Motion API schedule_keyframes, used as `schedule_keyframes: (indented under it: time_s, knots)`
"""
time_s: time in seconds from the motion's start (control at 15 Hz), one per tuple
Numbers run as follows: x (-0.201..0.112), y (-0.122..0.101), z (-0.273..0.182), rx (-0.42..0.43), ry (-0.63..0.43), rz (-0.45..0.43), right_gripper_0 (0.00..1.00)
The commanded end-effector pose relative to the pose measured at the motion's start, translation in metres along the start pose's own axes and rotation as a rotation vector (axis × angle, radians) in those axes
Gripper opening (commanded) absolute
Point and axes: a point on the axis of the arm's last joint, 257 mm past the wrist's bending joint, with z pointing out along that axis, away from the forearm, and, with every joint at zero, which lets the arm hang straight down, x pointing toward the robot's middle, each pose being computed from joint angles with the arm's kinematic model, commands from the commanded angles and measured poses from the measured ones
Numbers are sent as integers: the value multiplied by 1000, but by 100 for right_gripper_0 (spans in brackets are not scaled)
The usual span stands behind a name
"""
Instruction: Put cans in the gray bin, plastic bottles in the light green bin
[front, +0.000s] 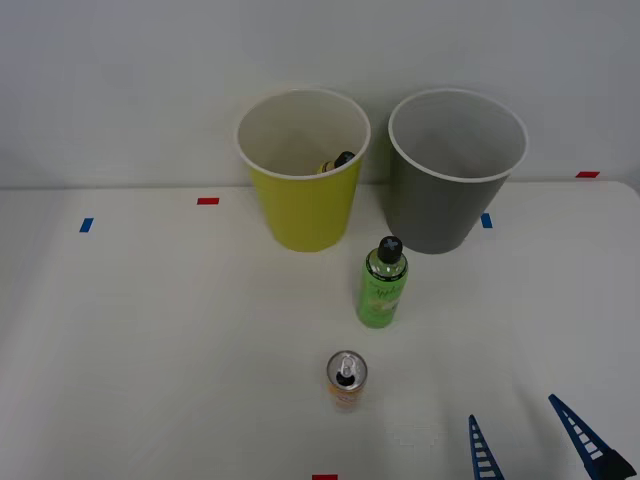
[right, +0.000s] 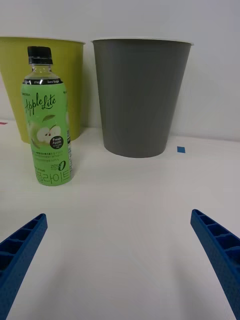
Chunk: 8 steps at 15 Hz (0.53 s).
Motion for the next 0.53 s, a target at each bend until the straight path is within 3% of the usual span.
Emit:
schedule_keyframes:
  time_s: [0.07, 0.53]
  knots:
    - [0, 0, 0, 0, 0, 0, 100]
    - [0, 0, 0, 0, 0, 0, 100]
